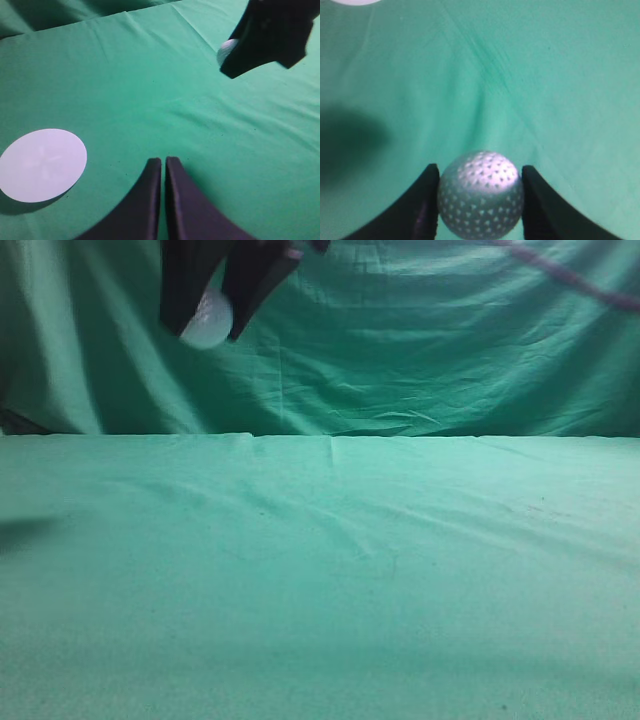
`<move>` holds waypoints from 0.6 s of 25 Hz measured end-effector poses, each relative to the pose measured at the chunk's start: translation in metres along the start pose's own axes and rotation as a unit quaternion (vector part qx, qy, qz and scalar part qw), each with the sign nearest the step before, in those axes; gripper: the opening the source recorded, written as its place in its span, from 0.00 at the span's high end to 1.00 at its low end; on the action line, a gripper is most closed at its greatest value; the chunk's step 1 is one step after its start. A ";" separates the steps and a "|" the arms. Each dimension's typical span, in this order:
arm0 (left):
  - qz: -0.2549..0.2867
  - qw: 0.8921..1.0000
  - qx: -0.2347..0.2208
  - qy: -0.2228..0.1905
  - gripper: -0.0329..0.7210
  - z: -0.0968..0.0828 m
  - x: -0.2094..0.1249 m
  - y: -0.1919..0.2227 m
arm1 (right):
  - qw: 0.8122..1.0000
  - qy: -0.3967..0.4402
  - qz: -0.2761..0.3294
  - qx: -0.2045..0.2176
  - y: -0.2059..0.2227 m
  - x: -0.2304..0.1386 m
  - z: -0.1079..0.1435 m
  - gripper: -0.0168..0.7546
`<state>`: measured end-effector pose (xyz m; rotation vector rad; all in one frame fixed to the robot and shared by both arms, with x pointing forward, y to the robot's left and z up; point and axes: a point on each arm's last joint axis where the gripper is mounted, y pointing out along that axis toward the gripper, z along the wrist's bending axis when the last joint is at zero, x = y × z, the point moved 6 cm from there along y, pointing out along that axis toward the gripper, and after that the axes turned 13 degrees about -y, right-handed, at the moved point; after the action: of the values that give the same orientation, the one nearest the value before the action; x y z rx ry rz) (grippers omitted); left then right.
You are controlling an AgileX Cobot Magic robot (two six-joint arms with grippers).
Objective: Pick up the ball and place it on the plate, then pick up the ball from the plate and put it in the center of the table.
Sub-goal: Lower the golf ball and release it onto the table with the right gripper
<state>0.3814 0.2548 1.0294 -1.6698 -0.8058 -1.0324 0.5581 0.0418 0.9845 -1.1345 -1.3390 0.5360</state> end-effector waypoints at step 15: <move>0.000 1.000 -0.001 -0.002 0.96 0.000 0.000 0.000 | 1.000 0.018 0.010 0.018 0.114 0.009 -0.011 0.55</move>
<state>0.3814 0.2546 1.0295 -1.6731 -0.8080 -1.0315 0.6031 0.0923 0.8922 -1.1235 -1.2836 0.5501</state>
